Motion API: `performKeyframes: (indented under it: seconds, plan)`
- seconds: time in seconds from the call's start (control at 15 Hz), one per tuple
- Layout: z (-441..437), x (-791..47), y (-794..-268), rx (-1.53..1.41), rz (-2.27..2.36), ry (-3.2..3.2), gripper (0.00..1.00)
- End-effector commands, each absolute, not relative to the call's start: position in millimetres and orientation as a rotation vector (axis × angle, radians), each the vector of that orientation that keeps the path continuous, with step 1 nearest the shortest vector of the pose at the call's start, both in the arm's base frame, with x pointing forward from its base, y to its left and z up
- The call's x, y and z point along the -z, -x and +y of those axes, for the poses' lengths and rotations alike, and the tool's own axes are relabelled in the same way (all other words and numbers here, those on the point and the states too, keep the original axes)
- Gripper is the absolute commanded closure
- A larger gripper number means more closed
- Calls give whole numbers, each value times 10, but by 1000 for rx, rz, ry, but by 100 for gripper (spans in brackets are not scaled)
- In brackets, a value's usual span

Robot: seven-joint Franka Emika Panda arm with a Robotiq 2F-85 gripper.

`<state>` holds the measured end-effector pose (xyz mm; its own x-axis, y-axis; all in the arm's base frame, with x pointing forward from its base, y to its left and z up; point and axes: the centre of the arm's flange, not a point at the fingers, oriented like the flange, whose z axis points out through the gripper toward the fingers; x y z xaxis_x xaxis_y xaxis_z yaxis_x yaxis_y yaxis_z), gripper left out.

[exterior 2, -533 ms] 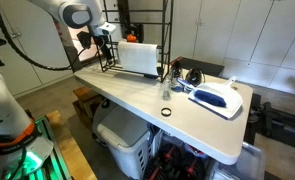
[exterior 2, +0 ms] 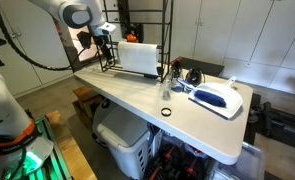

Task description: Put the paper towel on top of the table

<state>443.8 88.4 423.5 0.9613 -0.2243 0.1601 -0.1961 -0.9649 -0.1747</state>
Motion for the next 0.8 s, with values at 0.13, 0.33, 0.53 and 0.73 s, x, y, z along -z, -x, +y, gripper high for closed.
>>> performKeyframes:
  seconds: [0.13, 0.33, 0.53, 0.73]
  plan:
    - [884, -4235, -4438, 268, 319, 2955, 0]
    - [884, -4235, -4438, 268, 319, 2955, 0]
    - [884, -4235, -4438, 268, 319, 2955, 0]
    - [1079, -4171, -4418, 278, 175, 3023, 0]
